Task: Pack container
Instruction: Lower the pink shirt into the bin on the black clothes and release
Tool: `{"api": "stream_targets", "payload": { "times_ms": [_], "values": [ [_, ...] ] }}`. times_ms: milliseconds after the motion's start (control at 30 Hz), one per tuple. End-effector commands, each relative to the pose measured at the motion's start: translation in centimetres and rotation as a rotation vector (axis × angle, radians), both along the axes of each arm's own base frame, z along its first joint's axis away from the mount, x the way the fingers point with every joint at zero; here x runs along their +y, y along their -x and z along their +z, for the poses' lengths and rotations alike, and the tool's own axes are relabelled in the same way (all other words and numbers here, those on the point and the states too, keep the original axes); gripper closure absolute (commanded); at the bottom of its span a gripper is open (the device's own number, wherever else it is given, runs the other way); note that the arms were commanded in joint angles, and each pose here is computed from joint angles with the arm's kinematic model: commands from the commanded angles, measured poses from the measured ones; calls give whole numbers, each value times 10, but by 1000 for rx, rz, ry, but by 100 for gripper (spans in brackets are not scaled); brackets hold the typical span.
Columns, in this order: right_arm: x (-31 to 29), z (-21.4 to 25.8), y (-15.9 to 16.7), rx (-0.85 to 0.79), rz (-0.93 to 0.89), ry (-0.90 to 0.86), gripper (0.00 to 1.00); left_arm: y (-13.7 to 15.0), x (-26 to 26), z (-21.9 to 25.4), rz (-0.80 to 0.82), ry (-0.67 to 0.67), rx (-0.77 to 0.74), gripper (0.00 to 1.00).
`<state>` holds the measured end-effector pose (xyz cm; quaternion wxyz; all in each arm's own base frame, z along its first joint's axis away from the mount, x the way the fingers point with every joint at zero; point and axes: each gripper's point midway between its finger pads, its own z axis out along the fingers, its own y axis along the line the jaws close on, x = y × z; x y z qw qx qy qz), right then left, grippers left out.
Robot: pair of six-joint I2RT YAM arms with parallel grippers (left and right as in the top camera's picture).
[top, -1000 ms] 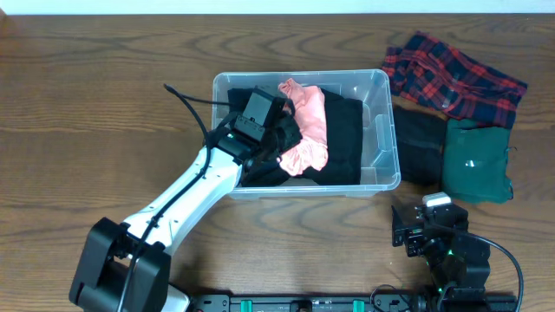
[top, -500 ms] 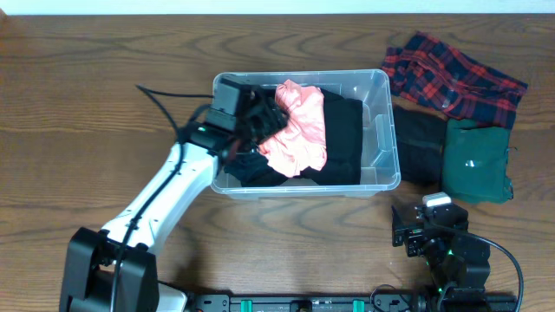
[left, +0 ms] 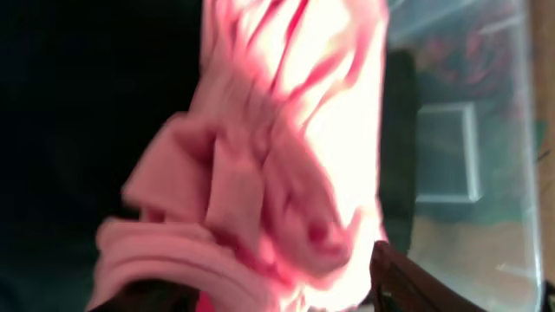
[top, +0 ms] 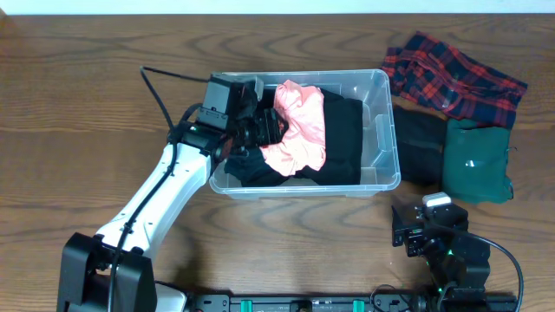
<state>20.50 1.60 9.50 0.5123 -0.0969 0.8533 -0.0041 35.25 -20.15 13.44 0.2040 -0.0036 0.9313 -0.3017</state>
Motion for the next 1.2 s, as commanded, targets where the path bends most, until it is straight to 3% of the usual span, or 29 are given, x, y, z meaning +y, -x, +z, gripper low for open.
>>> {"api": "stream_targets", "payload": {
  "times_ms": [0, 300, 433, 533, 633, 733, 833, 933, 1067, 1167],
  "values": [
    [-2, 0, 0, -4, -6, 10, 1, 10, 7, 1, -20, -52, 8, 36],
    [-2, 0, 0, -4, -6, 10, 1, 5, 72, -5, 70, -313, -28, 23],
    [-2, 0, 0, -4, -6, 10, 1, -3, 76, 16, 78, -313, -90, 24],
    [-2, 0, 0, -4, -6, 10, 1, -9, 57, 45, 12, -266, -196, 37],
    [-2, 0, 0, -4, -6, 10, 1, -13, 36, 60, -42, -243, -279, 62],
    [-2, 0, 0, -4, -6, 10, 1, -16, 17, 54, -94, -280, -322, 70],
    [-2, 0, 0, -4, -6, 10, 1, -24, 12, 27, -96, -397, -312, 73],
    [-2, 0, 0, -4, -6, 10, 1, -24, 8, -27, -127, -478, -202, 73],
    [-2, 0, 0, -4, -6, 10, 1, 3, -3, -112, -190, -444, 78, 77],
    [-2, 0, 0, -4, -6, 10, 1, 22, -6, -148, -232, -426, 206, 81]
  ]
}}
